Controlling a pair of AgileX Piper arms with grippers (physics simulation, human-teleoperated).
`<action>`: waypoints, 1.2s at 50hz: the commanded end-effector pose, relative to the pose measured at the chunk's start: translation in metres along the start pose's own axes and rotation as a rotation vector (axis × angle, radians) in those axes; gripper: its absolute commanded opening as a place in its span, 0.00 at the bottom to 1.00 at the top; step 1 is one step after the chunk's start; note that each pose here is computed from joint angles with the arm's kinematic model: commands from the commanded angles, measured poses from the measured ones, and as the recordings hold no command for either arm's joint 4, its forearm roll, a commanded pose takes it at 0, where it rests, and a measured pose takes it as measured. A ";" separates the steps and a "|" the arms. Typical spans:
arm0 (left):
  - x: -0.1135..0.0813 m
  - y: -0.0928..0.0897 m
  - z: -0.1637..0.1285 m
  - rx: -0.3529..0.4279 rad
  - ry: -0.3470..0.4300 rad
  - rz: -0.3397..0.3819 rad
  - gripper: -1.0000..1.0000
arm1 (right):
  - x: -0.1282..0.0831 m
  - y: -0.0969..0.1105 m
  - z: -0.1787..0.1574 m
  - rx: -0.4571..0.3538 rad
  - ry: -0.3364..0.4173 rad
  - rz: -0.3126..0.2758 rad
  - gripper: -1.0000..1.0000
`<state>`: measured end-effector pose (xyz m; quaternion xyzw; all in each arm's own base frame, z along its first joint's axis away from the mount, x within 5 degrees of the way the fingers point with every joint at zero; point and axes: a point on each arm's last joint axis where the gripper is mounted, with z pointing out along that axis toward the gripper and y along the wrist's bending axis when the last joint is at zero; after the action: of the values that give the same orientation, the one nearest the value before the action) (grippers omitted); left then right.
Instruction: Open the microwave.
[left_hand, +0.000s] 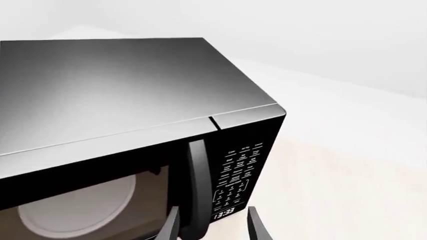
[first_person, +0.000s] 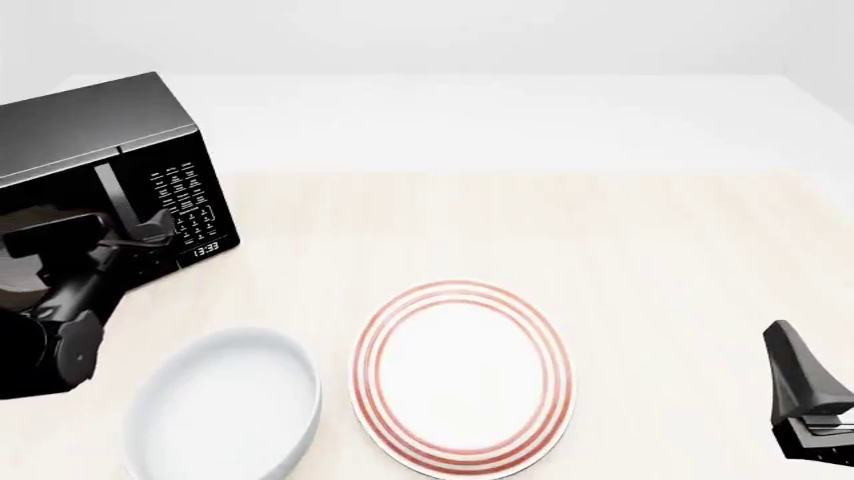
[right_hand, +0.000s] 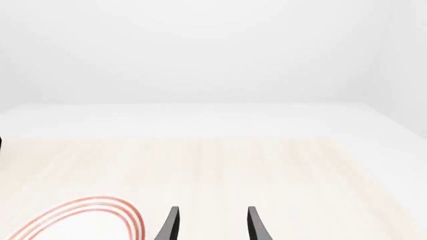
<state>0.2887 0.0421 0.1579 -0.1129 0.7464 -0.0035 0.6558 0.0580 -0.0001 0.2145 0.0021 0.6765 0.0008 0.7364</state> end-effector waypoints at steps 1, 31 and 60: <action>0.003 -0.001 0.006 0.003 0.009 -0.006 1.00 | 0.000 0.000 0.000 0.000 0.000 0.000 1.00; 0.014 0.000 0.021 0.001 0.038 -0.027 1.00 | 0.000 0.000 0.000 0.000 0.000 0.000 1.00; 0.002 -0.005 -0.001 0.024 -0.043 0.026 0.00 | 0.000 0.000 0.000 0.000 0.000 0.000 1.00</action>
<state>0.3031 0.0489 0.1423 -0.1290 0.7576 0.0029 0.6398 0.0579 -0.0001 0.2145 0.0021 0.6765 0.0008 0.7364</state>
